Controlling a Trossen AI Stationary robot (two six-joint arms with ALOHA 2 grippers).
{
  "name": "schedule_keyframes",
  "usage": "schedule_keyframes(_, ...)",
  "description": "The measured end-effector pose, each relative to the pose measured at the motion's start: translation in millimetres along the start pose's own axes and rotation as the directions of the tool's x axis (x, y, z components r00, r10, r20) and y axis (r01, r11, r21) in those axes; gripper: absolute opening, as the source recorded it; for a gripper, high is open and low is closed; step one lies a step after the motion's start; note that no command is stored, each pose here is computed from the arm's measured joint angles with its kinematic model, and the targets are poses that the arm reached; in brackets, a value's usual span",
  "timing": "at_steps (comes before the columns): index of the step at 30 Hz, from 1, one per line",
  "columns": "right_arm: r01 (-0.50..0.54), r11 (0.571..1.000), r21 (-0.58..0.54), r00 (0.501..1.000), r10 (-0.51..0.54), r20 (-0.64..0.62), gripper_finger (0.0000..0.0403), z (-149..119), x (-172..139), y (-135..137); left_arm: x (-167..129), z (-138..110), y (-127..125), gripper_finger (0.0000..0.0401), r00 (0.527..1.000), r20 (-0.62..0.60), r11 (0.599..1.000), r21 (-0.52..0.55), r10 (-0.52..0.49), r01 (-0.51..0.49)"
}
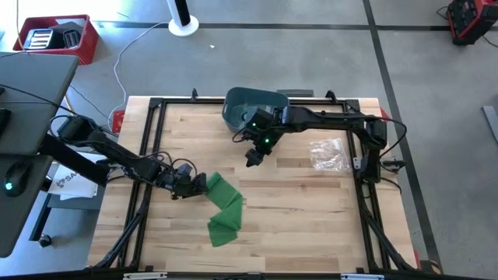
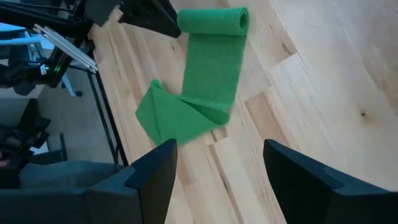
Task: Roll bandage
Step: Roll the green bandage
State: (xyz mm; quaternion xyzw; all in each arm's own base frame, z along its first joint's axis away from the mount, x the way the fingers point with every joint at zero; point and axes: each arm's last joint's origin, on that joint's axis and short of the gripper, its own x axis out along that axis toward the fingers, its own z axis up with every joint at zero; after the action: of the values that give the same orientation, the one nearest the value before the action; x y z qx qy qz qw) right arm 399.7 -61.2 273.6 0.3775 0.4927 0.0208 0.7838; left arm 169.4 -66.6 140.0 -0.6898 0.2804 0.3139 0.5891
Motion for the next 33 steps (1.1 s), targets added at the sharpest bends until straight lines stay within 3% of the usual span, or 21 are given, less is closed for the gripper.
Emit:
schedule_keyframes(7,-0.007,1.0,0.0,1.0,0.007,-0.01,0.0232,-1.2,0.0,1.0,12.7,-0.3,5.8,0.0164,0.998,0.039,0.998,0.0,0.056,-0.056)
schedule_keyframes(14,-0.007,1.0,0.003,1.0,0.007,-0.019,0.0232,-2.4,0.2,1.4,14.3,0.6,3.0,0.0161,0.994,0.106,0.998,0.061,-0.001,-0.006)
schedule_keyframes(33,0.004,1.0,0.004,0.998,-0.004,-0.063,0.0232,-10.1,4.5,7.2,21.1,2.5,6.1,0.016,0.983,0.186,0.993,0.116,-0.001,-0.021)
